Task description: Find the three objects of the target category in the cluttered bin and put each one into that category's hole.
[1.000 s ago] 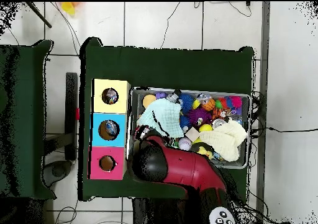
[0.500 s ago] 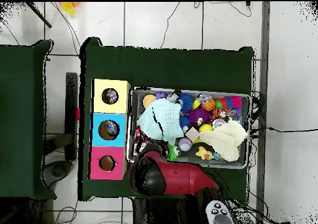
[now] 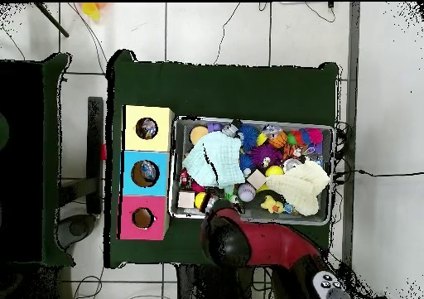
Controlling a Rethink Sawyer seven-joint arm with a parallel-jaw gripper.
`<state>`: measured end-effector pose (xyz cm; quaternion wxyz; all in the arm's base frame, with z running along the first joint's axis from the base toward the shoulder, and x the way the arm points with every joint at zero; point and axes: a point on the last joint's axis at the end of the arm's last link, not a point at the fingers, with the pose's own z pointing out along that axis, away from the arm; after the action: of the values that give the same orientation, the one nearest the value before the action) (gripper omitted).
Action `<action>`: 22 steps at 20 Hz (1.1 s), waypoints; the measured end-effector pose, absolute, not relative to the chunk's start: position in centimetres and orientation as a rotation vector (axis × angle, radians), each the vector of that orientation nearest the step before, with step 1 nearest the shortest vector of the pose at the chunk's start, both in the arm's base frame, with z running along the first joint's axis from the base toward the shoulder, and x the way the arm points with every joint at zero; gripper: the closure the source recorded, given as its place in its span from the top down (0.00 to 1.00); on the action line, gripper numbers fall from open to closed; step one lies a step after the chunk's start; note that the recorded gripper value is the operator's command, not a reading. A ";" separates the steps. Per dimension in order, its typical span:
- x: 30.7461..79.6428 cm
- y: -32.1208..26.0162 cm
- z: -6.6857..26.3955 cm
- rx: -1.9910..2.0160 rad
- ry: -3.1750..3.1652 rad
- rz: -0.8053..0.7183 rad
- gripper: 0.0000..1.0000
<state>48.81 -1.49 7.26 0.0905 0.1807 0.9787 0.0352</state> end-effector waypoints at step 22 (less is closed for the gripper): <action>59.1 -0.9 9.1 0.466 3.140 0.072 0.00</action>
<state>59.10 -0.91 9.13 -0.0169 0.1468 0.9888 0.0226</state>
